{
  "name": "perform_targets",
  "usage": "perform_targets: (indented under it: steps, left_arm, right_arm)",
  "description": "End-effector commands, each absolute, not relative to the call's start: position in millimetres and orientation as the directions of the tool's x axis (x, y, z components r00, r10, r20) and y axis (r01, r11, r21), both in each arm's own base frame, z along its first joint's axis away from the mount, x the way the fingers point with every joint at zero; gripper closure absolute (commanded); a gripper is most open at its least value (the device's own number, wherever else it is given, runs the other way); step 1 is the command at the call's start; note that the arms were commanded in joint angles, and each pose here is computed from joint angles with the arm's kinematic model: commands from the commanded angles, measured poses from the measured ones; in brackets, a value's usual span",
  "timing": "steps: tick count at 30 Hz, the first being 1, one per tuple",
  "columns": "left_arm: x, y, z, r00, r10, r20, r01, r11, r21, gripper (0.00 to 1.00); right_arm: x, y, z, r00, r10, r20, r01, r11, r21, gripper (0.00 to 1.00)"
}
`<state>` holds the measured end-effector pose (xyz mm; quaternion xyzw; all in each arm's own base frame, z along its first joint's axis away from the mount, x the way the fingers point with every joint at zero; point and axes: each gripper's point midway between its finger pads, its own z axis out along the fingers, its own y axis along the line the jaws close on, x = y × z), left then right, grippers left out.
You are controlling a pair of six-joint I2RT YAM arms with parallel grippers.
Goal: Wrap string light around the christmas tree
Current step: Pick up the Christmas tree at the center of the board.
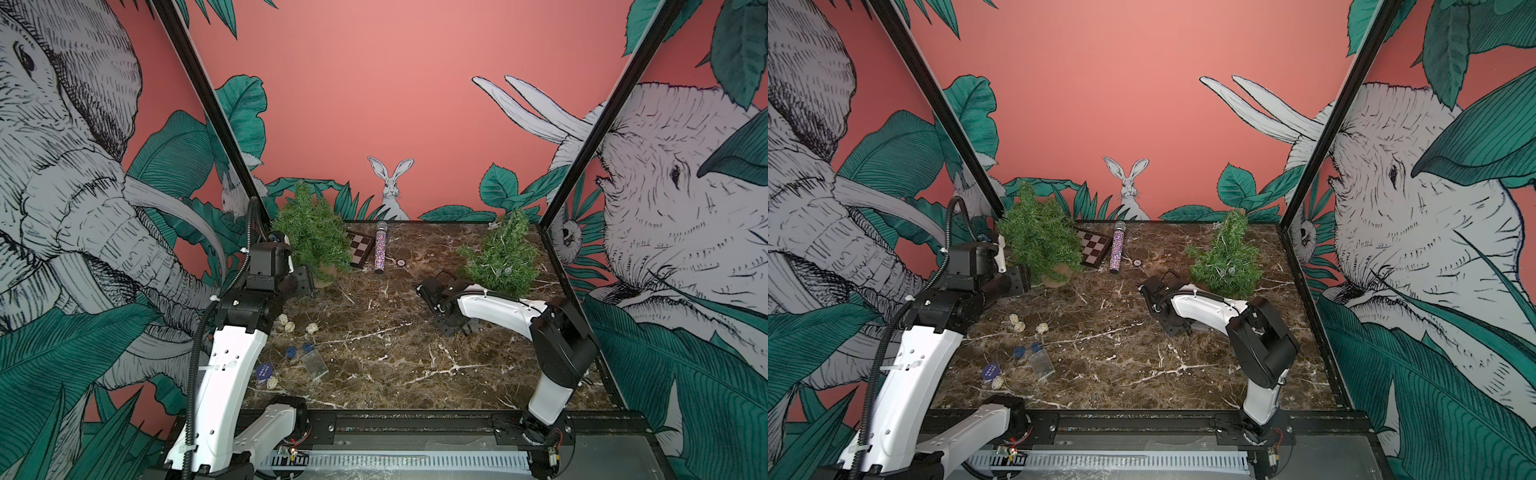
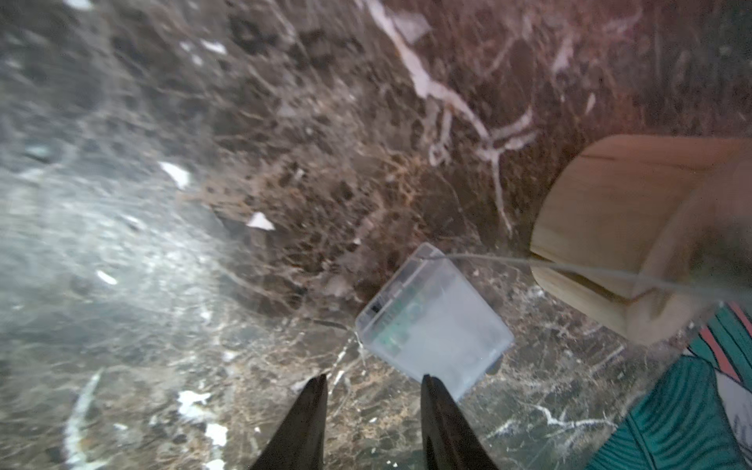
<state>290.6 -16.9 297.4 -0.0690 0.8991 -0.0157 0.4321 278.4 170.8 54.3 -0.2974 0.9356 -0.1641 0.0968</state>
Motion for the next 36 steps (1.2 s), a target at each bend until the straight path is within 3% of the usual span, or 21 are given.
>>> perform_targets:
  steps: [1, 6, 12, 18, 23, 29, 34, 36]
  left_arm:
    - [292.9, -6.7, 317.6, -0.582, -0.133, -0.802, -0.131, 0.989, -0.069, 0.3]
    - [307.9, -4.2, 341.0, -0.559, -0.132, -0.818, -0.133, 0.989, -0.068, 0.22]
    - [332.4, -2.0, 386.4, -0.515, -0.092, -0.852, -0.124, 0.992, -0.032, 0.15]
    - [382.5, -21.1, 395.6, -0.504, 0.001, -0.863, -0.004, 1.0, 0.004, 0.1]
    - [431.8, -33.6, 414.0, -0.427, 0.067, -0.902, 0.069, 0.997, 0.041, 0.12]
    - [474.4, -37.6, 403.1, -0.424, 0.168, -0.89, 0.11, 0.985, 0.134, 0.22]
    - [488.8, -44.5, 390.8, -0.399, 0.216, -0.891, 0.158, 0.974, 0.165, 0.34]
    - [490.7, -46.9, 388.4, -0.366, 0.235, -0.901, 0.172, 0.968, 0.183, 0.45]
  right_arm:
    - [276.4, 129.6, 69.4, -0.849, -0.527, -0.03, -0.446, 0.746, -0.494, 0.61]
    - [282.2, 140.1, 90.8, -0.825, -0.564, -0.034, -0.46, 0.707, -0.537, 0.64]
    - [264.9, 226.6, 99.9, -0.803, -0.576, -0.152, -0.544, 0.813, -0.209, 0.6]
    - [264.8, 277.3, 101.5, -0.83, -0.498, -0.25, -0.521, 0.853, 0.03, 0.53]
    - [272.7, 297.9, 112.0, -0.82, -0.483, -0.309, -0.527, 0.847, 0.074, 0.52]
    - [285.8, 303.4, 120.2, -0.802, -0.477, -0.36, -0.527, 0.849, 0.048, 0.51]
    - [293.8, 312.6, 124.3, -0.791, -0.479, -0.381, -0.536, 0.843, 0.052, 0.51]
    - [298.1, 314.4, 126.3, -0.784, -0.484, -0.389, -0.54, 0.84, 0.042, 0.51]
